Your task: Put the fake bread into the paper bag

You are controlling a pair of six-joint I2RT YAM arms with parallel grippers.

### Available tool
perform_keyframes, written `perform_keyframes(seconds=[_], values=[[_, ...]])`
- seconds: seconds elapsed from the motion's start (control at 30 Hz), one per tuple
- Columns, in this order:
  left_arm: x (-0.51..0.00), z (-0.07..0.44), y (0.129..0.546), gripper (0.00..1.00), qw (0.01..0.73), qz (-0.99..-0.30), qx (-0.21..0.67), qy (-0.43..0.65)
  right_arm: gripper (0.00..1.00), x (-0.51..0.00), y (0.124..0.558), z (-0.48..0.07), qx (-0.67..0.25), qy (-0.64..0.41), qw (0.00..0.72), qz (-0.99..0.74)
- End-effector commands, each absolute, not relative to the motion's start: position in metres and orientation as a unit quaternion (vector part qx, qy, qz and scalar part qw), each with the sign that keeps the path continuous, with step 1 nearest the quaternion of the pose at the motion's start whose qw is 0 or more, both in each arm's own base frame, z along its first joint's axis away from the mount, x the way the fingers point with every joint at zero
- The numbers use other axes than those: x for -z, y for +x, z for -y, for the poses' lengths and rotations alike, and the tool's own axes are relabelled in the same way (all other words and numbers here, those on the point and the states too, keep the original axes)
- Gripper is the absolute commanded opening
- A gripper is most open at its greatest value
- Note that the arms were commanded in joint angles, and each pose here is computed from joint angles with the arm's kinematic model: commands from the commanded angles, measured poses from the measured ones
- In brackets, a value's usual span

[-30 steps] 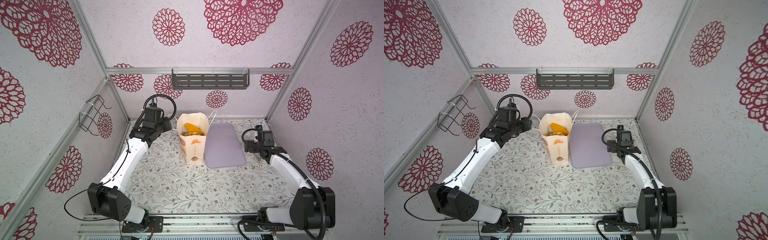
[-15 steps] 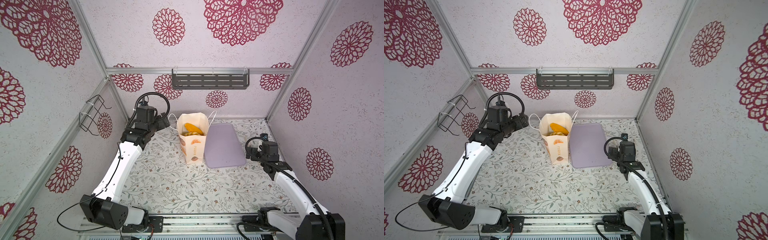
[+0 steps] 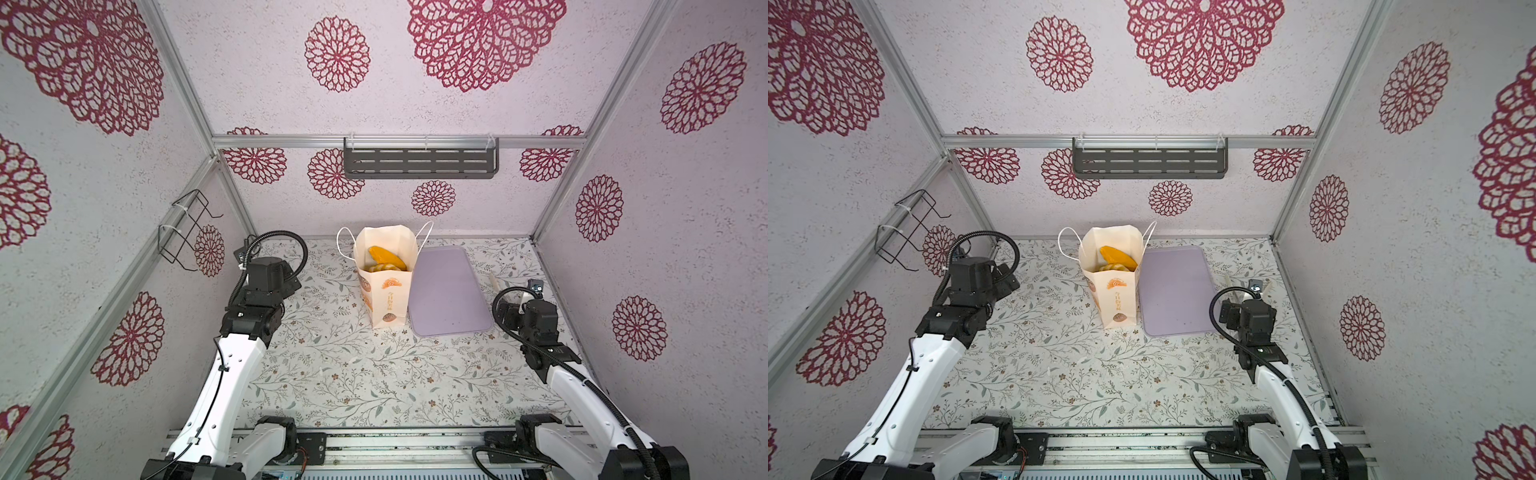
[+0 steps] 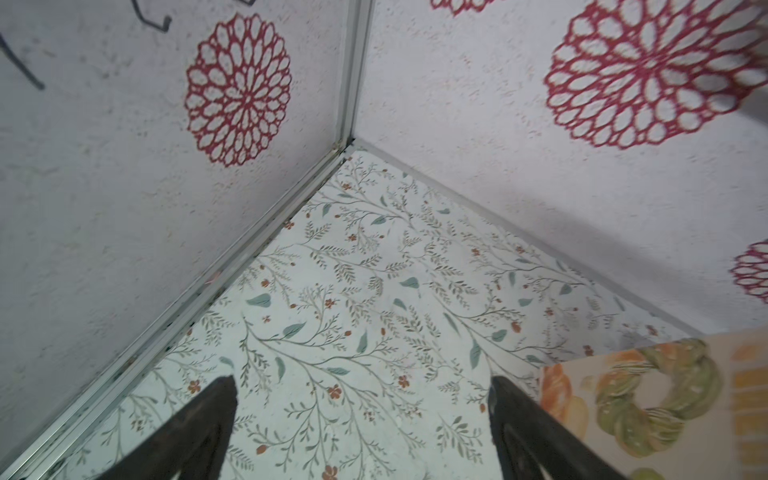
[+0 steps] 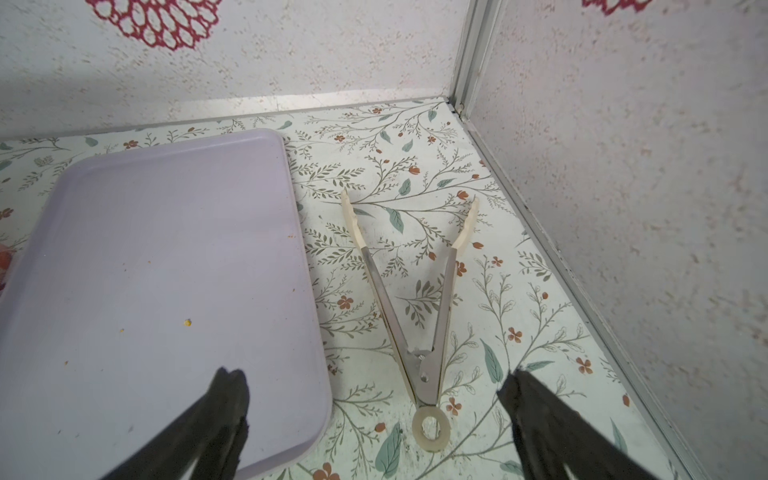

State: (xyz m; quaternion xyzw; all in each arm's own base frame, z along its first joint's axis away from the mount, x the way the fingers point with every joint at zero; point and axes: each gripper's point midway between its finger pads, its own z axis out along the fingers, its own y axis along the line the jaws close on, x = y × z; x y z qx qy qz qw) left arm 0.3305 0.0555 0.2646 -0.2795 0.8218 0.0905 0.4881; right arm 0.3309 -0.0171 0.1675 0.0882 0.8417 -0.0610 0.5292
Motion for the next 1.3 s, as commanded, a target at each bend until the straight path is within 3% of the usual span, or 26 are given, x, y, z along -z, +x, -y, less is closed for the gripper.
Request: perform_keyframes(seconds=[0.0,0.37,0.63,1.0,1.27], values=[[-0.267,-0.076,0.326,0.97,0.522,-0.788,-0.144,-0.292,0.99,-0.19,0.335,0.027,0.069,0.12,0.573,-0.808],[-0.197,-0.108,0.317,0.97,0.527,-0.746,-0.249,-0.321,0.99,-0.166,0.332,0.038,0.097,0.136,0.574,-0.802],[-0.169,-0.118,0.325,0.97,0.54,-0.735,-0.269,-0.31,0.99,-0.153,0.33,0.048,0.122,0.154,0.573,-0.796],[-0.143,-0.13,0.345,0.97,0.55,-0.74,-0.237,-0.305,0.99,-0.142,0.315,0.062,0.143,0.181,0.645,-0.729],[-0.139,-0.141,0.355,0.97,0.564,-0.743,-0.179,-0.313,0.99,-0.137,0.345,0.055,0.134,0.164,0.632,-0.746]])
